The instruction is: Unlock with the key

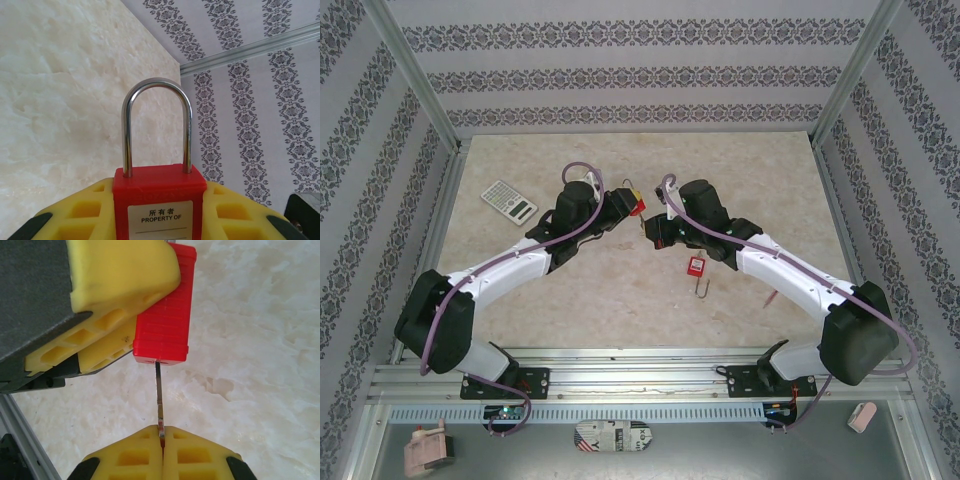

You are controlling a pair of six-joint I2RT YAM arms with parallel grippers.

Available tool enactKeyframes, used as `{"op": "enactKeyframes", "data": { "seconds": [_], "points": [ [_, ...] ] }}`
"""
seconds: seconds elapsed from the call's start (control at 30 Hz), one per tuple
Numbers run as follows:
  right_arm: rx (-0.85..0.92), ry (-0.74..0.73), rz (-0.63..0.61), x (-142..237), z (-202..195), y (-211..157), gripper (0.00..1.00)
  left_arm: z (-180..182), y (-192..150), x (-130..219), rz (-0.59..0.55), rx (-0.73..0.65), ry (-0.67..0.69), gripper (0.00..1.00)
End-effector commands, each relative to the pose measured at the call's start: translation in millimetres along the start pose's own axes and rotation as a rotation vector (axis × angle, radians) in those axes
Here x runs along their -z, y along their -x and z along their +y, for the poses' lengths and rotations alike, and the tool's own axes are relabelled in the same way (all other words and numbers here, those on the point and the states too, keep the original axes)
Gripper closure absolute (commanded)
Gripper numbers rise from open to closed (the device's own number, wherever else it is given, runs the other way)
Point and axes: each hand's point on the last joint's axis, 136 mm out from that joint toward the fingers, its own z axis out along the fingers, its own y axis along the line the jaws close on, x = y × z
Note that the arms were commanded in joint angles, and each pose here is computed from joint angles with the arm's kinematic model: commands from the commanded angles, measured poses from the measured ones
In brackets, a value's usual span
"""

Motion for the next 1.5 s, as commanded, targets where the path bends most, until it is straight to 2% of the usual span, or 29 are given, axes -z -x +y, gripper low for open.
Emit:
{"op": "enactKeyframes", "data": {
  "seconds": [0.0, 0.13, 0.37, 0.57, 0.83, 0.93, 1.07, 1.17, 1.47],
  "points": [
    [-0.005, -0.015, -0.098, 2.9, -3.7, 22.6, 1.00, -40.5, -19.8, 13.0, 0.083, -0.026, -0.123, 1.00],
    [0.002, -0.030, -0.114, 6.6, -4.9, 26.8, 1.00, -40.3, -21.3, 17.6, 0.087, -0.042, -0.113, 1.00],
    [0.044, -0.047, -0.123, 8.0, 2.6, 35.9, 1.00, -12.5, -35.8, 16.9, 0.142, -0.178, 0.153, 1.00],
    [0.045, -0.077, -0.178, 12.7, 0.9, 47.7, 1.00, -2.8, -42.2, 14.0, 0.152, -0.217, 0.206, 1.00],
    [0.005, -0.042, -0.284, 31.6, 2.1, 74.5, 1.00, 17.4, -48.7, 12.2, 0.162, -0.245, 0.272, 1.00],
    [0.011, -0.039, -0.290, 33.7, 3.4, 77.9, 1.00, 24.3, -50.0, 10.8, 0.174, -0.272, 0.315, 1.00],
    [0.009, -0.038, -0.312, 36.5, 4.0, 82.0, 1.00, 25.1, -54.4, 7.2, 0.187, -0.283, 0.318, 1.00],
    [-0.001, -0.016, -0.335, 35.6, 6.0, 85.7, 1.00, 21.1, -61.7, -1.5, 0.191, -0.162, 0.213, 1.00],
    [-0.025, 0.006, -0.366, 29.4, 1.9, 82.9, 1.00, -11.6, -63.9, -2.2, 0.215, -0.061, 0.071, 1.00]
  ]
}}
